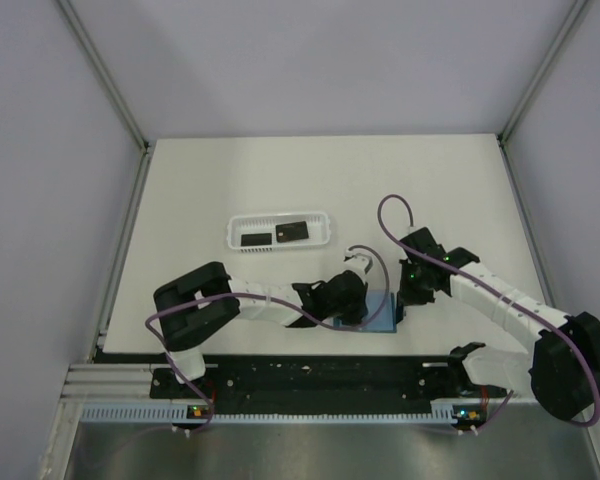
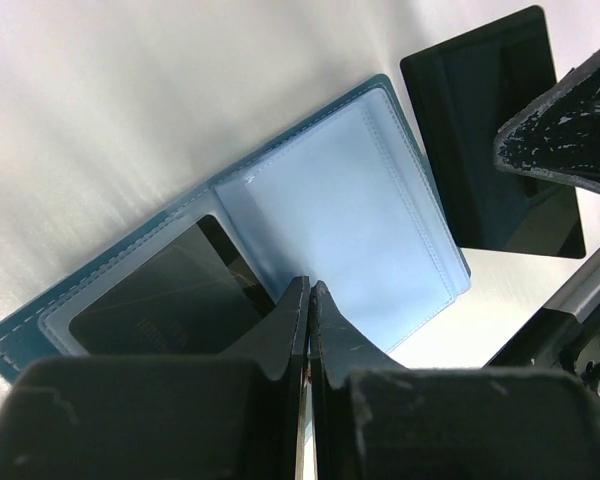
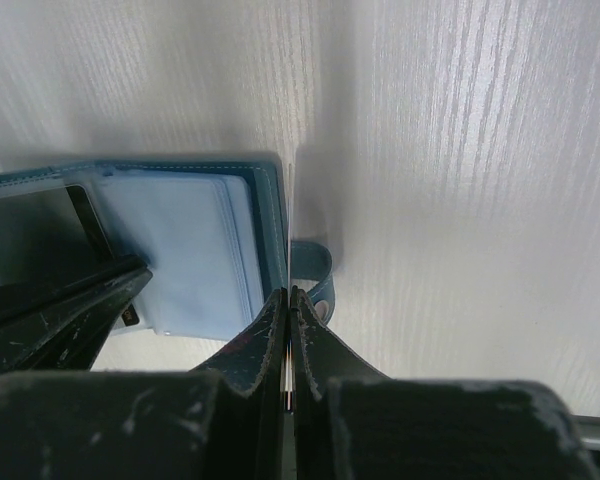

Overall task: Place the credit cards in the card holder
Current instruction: Insert the credit card into the card holder.

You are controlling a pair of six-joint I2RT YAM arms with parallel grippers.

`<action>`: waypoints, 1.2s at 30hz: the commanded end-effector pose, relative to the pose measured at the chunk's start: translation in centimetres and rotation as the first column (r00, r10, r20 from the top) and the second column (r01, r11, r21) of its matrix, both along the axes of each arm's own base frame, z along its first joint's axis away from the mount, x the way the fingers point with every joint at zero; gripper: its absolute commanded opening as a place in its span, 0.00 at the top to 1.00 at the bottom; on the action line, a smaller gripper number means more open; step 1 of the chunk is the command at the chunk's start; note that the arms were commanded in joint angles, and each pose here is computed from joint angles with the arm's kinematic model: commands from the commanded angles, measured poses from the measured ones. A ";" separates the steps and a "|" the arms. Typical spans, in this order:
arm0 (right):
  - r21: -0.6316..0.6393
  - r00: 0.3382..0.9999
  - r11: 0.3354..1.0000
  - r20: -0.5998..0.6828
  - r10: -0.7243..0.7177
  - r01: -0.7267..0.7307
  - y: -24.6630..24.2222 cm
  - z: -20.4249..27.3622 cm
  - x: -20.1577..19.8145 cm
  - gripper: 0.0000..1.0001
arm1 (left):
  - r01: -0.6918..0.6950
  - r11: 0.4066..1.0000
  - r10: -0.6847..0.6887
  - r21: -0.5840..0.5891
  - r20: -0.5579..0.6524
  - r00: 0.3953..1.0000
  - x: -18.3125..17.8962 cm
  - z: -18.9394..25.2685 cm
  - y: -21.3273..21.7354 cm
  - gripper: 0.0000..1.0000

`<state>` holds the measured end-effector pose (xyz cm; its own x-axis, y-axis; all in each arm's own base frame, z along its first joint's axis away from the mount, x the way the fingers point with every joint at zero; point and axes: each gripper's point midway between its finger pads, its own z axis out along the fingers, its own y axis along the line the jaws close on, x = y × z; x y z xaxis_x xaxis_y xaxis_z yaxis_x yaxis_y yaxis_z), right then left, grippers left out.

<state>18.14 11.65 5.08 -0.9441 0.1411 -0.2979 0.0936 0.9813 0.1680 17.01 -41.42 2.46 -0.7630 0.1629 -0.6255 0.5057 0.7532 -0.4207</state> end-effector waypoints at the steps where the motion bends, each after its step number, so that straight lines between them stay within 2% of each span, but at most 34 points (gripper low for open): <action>1: -0.020 1.000 1.000 0.008 -0.023 0.023 -0.6 -0.2 0.4 1.00 | -0.036 0.983 0.045 0.179 -0.049 0.998 -0.9 -3.9 4.9 1.00; 4: -0.022 1.000 1.000 0.007 -0.020 0.020 -0.6 -0.3 0.3 1.00 | -0.024 0.989 0.032 0.149 -0.048 0.998 -0.9 -3.2 4.3 1.00; 11: -0.024 1.000 0.999 0.005 -0.022 0.022 -0.6 -0.3 0.3 1.00 | 0.055 0.997 -0.052 -0.048 0.059 0.997 0.3 4.7 -0.5 1.00; 14: -0.024 1.000 0.999 0.005 -0.022 0.022 -0.6 -0.3 0.3 1.00 | 0.095 0.992 -0.090 -0.081 0.073 0.993 0.2 5.7 -2.2 1.00; 28: -0.028 1.000 0.999 -0.002 -0.022 0.022 -0.6 -0.4 0.3 1.00 | 0.162 0.984 -0.164 -0.076 -0.011 0.986 -1.2 1.8 -4.2 1.00; 36: -0.042 1.000 0.999 -0.012 -0.024 0.024 -0.8 -0.7 0.3 1.00 | 0.146 0.989 -0.145 0.018 -0.057 0.988 -1.7 -0.6 -2.3 1.00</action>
<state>18.20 11.35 4.70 -0.9459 0.1397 -0.2929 0.1003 0.9843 0.1455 15.79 -44.51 3.13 -0.7522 0.2538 -0.6081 0.5943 0.6600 -0.4596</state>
